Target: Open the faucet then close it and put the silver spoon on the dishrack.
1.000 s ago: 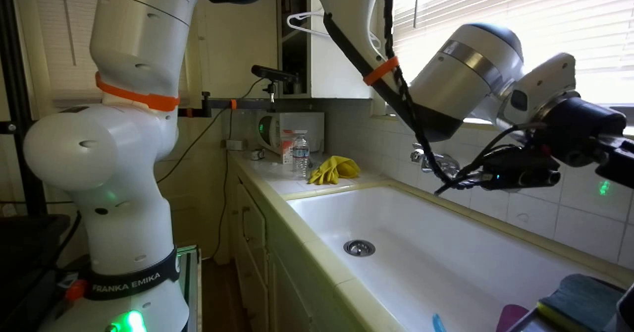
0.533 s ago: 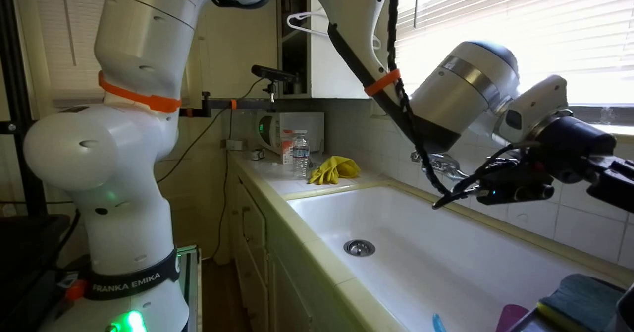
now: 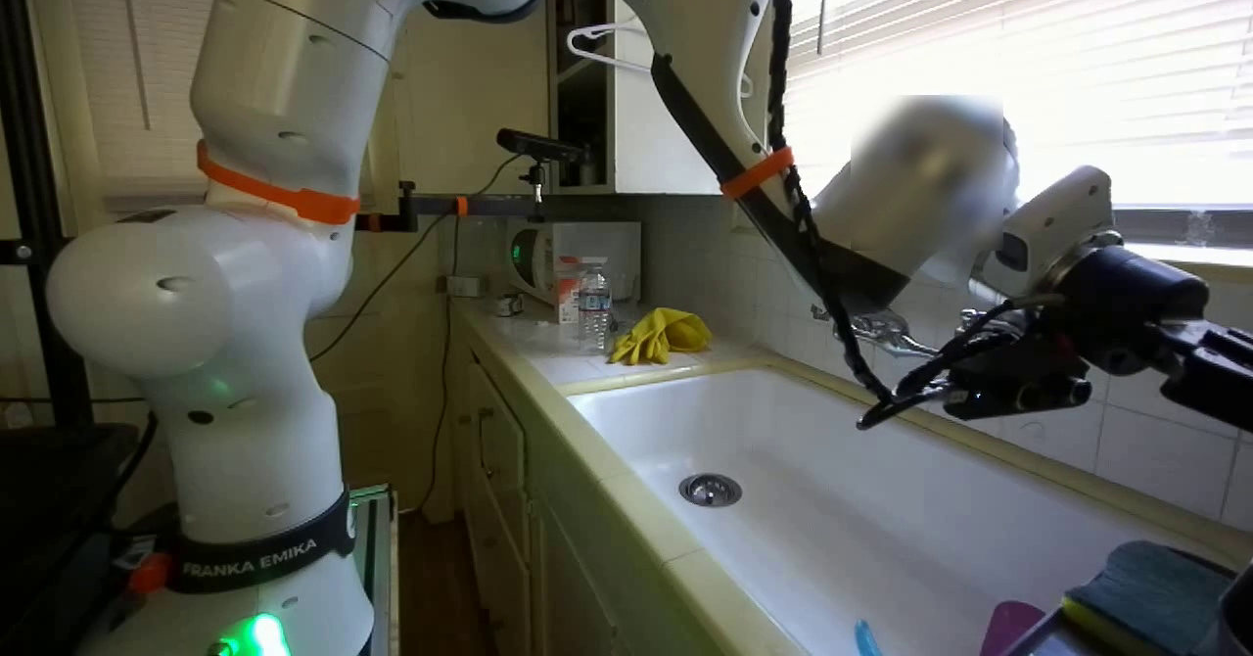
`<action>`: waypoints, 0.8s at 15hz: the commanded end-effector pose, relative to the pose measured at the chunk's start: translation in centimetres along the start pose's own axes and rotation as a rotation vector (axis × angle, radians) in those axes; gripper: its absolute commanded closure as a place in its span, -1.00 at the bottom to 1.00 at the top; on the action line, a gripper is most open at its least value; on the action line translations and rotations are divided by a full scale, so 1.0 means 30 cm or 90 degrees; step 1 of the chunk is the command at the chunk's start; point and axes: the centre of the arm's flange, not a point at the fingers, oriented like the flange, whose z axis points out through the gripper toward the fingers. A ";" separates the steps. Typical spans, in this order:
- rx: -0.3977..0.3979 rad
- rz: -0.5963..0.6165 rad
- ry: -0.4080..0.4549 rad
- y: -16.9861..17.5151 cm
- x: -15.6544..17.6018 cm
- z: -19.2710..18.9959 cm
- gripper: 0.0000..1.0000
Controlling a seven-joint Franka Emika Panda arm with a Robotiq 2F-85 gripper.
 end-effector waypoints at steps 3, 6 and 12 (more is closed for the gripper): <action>0.003 0.005 0.000 0.016 -0.089 0.033 0.97; 0.003 0.007 0.003 0.017 -0.094 0.034 0.97; -0.003 -0.006 -0.001 0.030 -0.127 0.033 -0.06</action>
